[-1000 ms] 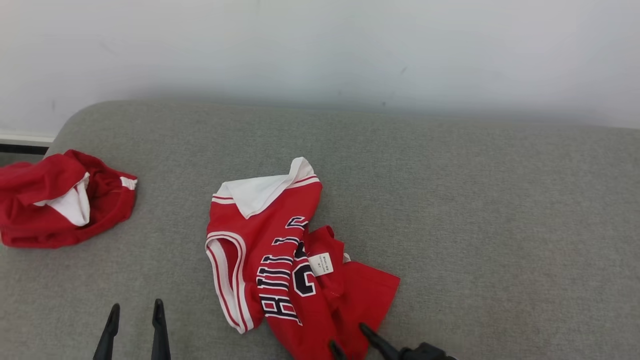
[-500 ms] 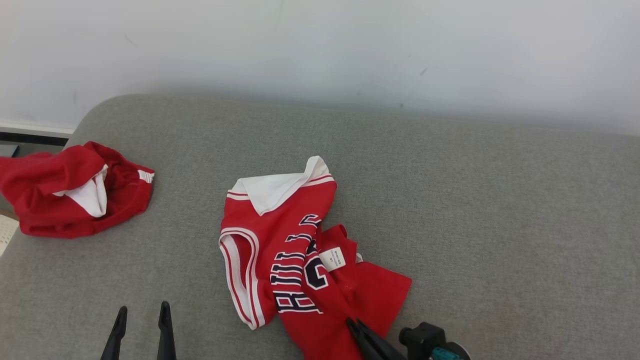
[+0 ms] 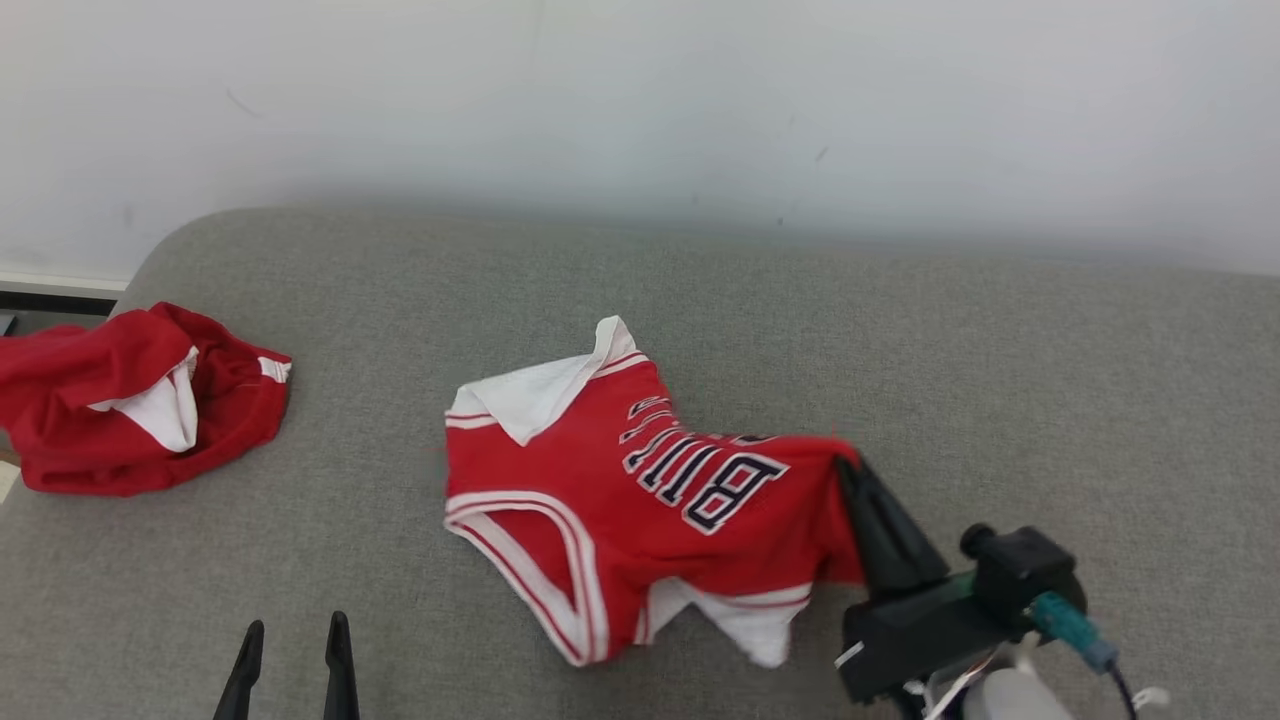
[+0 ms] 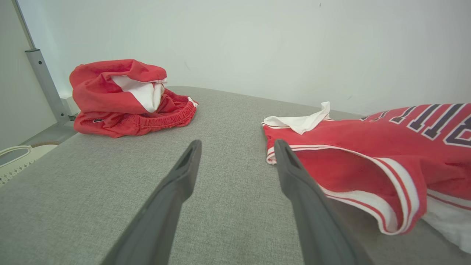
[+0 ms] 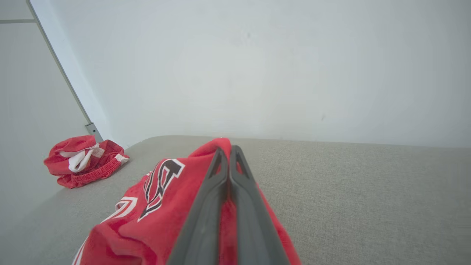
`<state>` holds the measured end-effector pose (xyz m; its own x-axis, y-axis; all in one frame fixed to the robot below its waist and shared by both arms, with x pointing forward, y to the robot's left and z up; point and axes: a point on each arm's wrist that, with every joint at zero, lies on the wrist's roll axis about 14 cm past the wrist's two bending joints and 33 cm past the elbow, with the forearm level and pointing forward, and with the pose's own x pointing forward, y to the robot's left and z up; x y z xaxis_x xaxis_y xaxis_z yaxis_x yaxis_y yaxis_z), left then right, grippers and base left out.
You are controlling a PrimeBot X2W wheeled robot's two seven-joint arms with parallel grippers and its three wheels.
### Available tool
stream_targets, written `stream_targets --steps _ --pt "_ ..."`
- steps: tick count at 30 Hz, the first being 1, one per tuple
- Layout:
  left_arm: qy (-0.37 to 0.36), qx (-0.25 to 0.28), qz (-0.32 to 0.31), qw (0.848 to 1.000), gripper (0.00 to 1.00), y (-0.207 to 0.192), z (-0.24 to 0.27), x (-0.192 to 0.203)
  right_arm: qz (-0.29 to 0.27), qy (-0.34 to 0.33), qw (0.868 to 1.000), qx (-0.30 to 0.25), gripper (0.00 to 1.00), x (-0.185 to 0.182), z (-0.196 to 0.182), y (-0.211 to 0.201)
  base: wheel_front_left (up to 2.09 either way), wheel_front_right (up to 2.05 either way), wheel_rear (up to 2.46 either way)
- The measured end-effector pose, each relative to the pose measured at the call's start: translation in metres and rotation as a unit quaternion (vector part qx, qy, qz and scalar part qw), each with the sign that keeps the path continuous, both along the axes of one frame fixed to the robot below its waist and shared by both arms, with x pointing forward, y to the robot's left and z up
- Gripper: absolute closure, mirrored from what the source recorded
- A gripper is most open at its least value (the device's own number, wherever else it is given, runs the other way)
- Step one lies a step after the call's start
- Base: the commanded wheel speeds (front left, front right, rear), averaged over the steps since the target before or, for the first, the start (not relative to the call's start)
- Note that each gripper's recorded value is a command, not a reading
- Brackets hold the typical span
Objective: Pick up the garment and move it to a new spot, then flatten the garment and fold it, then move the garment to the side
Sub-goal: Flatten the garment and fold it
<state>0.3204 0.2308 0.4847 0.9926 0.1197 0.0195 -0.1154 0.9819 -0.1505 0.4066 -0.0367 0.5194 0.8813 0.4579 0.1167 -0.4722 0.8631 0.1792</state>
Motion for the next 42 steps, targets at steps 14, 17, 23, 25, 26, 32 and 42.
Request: stream_targets --steps 14,17,23,25,26,32,42 --pt "0.003 -0.006 0.010 1.000 0.00 0.004 -0.003 -0.011 0.006 -0.009 0.998 -0.056 1.00 -0.009 -0.010 -0.008 0.00 0.00 0.00" --pt "0.004 -0.009 0.013 1.000 0.00 0.005 -0.004 -0.012 0.017 0.034 0.996 -0.079 1.00 -0.024 -0.043 -0.006 0.00 0.00 0.00" --pt "0.011 -0.011 0.014 1.000 0.00 0.006 -0.008 -0.011 0.024 0.064 0.996 -0.061 0.00 -0.038 -0.058 -0.001 0.00 0.00 0.00" --pt "0.013 -0.012 0.013 1.000 0.00 0.006 -0.009 -0.009 0.015 0.049 0.998 -0.036 0.00 -0.035 -0.043 -0.003 0.00 0.00 0.00" --pt "0.014 -0.012 0.012 1.000 0.00 0.005 -0.010 -0.008 0.008 0.038 0.999 -0.028 0.00 -0.032 -0.035 -0.007 0.00 0.00 0.00" --pt "0.017 -0.012 0.006 1.000 0.00 0.002 -0.012 -0.002 -0.045 -0.006 0.999 -0.004 0.00 -0.012 -0.004 -0.039 0.00 0.00 0.00" --pt "0.019 -0.013 0.001 1.000 0.00 -0.001 -0.012 0.002 -0.068 0.055 0.993 -0.074 0.00 0.027 -0.048 -0.060 0.00 0.00 0.00"
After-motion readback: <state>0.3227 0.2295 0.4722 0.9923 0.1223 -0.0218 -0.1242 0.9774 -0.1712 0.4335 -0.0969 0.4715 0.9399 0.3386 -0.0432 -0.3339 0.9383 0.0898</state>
